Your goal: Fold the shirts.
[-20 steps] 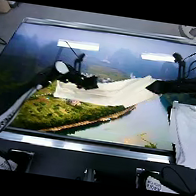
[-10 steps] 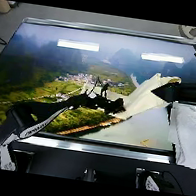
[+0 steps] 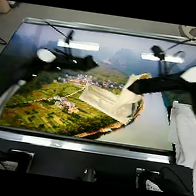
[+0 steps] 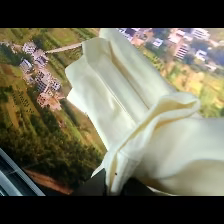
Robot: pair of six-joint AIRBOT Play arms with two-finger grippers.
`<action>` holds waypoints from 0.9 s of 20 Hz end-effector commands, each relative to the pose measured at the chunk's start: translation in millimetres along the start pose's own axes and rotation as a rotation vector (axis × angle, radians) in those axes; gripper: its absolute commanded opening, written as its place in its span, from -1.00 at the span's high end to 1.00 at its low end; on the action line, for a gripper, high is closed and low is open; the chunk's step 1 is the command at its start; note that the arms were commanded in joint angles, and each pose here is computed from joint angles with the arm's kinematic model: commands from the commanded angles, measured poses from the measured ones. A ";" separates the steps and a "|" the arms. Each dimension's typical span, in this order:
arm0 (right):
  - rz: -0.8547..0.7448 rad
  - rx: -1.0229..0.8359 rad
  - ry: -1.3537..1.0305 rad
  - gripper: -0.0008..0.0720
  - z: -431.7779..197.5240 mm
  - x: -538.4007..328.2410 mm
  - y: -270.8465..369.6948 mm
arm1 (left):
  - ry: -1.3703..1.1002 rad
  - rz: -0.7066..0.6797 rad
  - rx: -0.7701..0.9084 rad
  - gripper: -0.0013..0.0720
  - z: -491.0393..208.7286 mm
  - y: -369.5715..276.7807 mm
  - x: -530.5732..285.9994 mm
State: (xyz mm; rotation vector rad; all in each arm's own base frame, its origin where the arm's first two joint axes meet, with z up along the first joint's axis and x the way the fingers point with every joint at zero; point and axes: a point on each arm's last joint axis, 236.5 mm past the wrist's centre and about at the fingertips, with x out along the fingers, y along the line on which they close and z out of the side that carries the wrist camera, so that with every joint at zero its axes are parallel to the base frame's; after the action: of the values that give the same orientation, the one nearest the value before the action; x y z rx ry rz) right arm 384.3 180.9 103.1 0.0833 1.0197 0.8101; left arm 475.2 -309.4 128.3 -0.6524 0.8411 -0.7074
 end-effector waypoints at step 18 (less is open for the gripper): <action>0.003 0.428 0.374 -0.82 -176.1 65.8 -113.1 | -0.160 0.218 0.364 0.90 40.3 -44.3 -200.1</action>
State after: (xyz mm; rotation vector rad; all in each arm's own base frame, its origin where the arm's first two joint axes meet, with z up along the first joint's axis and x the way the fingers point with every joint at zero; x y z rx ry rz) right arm 352.2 84.4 -65.2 0.1314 1.5033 0.6212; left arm 403.6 -170.9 269.4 -0.2921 0.5958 -0.5783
